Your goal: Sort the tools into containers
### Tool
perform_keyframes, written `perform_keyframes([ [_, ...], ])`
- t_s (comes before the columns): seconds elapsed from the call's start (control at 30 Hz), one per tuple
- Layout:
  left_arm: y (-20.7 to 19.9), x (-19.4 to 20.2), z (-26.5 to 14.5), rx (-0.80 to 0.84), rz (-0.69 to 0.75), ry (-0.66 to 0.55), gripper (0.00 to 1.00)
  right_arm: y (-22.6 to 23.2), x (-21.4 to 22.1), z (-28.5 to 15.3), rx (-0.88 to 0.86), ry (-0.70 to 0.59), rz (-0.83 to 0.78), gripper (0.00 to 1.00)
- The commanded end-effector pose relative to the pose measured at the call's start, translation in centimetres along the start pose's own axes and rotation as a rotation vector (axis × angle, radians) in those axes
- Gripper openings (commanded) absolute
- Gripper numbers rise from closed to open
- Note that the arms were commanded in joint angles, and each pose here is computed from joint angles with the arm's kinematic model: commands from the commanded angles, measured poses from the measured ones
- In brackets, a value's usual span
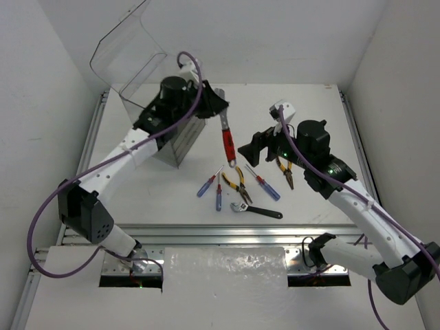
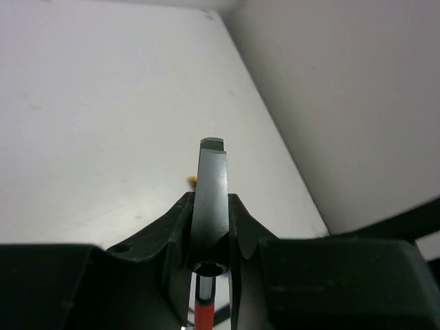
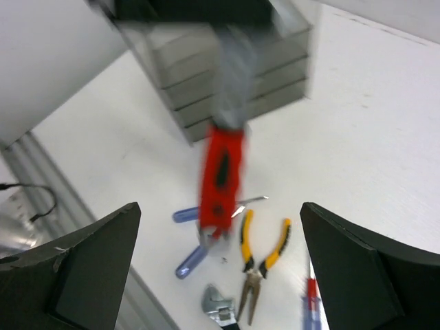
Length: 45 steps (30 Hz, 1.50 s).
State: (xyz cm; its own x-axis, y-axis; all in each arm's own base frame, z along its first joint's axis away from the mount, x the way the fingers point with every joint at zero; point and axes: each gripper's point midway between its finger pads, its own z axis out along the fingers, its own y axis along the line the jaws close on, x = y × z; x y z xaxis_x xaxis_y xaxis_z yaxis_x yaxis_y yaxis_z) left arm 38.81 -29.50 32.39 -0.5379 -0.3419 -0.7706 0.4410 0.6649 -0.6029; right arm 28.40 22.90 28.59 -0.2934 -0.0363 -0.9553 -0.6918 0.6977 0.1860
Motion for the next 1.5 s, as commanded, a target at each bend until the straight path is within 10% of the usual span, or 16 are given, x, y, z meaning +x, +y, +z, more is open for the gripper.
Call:
perform_keyframes([
  [0.0,-1.8,-11.2,-5.1,-0.039,0.153,-0.234,0.00,-3.0,-0.4,-1.8,0.192,-0.018,-0.002,0.99],
  [0.3,2.6,-21.1,-7.3,-0.430,0.461,-0.362,0.00,-2.0,1.4,-4.3,0.172,0.005,0.008,0.99],
  [0.53,7.9,-21.8,-6.3,-0.664,0.640,-0.297,0.00,-1.3,2.7,-4.9,0.138,0.034,0.022,0.99],
  [1.47,20.3,-16.1,-4.4,-0.796,0.310,-0.067,0.02,-0.4,7.4,-4.4,0.075,0.149,0.092,0.99],
])
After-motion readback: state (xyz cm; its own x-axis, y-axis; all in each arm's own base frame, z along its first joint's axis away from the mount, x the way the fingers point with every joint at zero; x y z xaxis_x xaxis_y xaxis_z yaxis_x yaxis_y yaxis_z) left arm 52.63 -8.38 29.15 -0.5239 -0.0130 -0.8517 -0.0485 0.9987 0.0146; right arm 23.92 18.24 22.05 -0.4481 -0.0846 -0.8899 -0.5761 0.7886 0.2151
